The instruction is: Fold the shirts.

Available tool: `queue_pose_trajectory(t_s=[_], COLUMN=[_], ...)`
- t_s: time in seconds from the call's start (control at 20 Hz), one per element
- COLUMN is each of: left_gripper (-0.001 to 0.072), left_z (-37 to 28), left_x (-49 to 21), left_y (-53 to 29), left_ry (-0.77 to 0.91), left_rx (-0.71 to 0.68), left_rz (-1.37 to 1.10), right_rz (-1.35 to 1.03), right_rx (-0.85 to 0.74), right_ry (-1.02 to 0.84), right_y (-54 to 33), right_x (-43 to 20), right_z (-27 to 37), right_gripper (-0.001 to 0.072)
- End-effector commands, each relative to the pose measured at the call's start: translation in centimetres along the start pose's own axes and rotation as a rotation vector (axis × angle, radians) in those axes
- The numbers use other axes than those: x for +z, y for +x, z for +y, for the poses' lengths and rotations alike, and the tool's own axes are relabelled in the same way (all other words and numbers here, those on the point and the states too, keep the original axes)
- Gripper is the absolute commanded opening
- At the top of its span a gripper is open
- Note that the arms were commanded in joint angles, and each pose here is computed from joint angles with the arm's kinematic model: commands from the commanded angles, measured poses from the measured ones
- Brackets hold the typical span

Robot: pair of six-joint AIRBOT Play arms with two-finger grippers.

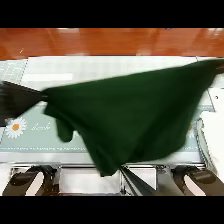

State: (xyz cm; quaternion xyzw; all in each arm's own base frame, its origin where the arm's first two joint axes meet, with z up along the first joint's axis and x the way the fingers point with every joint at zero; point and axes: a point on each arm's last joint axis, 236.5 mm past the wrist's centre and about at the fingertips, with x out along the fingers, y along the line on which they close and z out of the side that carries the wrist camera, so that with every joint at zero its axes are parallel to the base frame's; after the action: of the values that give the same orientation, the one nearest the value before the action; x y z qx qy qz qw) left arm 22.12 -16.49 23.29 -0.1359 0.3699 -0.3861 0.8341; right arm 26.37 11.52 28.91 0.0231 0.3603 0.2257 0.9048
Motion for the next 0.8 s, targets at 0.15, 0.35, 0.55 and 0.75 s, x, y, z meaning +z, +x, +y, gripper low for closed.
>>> queue_pose_trajectory(t_s=[0.15, 0.35, 0.55, 0.75], left_gripper=[0.0020, 0.0020, 0.0020, 0.0020], left_z=[16.9, 19.5, 18.9, 18.6], left_x=[-8.6, -12.7, -13.8, -14.0], left_y=[11.0, 14.0, 14.2, 14.2], left_ry=[-0.396, -0.517, -0.540, -0.543], left_rx=[0.173, 0.152, 0.118, 0.110], left_rz=[0.049, 0.205, 0.258, 0.267], right_rz=[0.238, 0.473, 0.620, 0.754], right_rx=[-0.026, -0.027, -0.058, -0.126], right_ry=[0.219, 0.389, 0.366, 0.454], right_y=[19.2, 25.8, 22.4, 17.3], right_x=[-4.9, -10.9, -14.0, -23.5], right_z=[-7.2, -8.7, -10.5, -10.5], right_gripper=[0.0022, 0.0144, 0.0410, 0.0406])
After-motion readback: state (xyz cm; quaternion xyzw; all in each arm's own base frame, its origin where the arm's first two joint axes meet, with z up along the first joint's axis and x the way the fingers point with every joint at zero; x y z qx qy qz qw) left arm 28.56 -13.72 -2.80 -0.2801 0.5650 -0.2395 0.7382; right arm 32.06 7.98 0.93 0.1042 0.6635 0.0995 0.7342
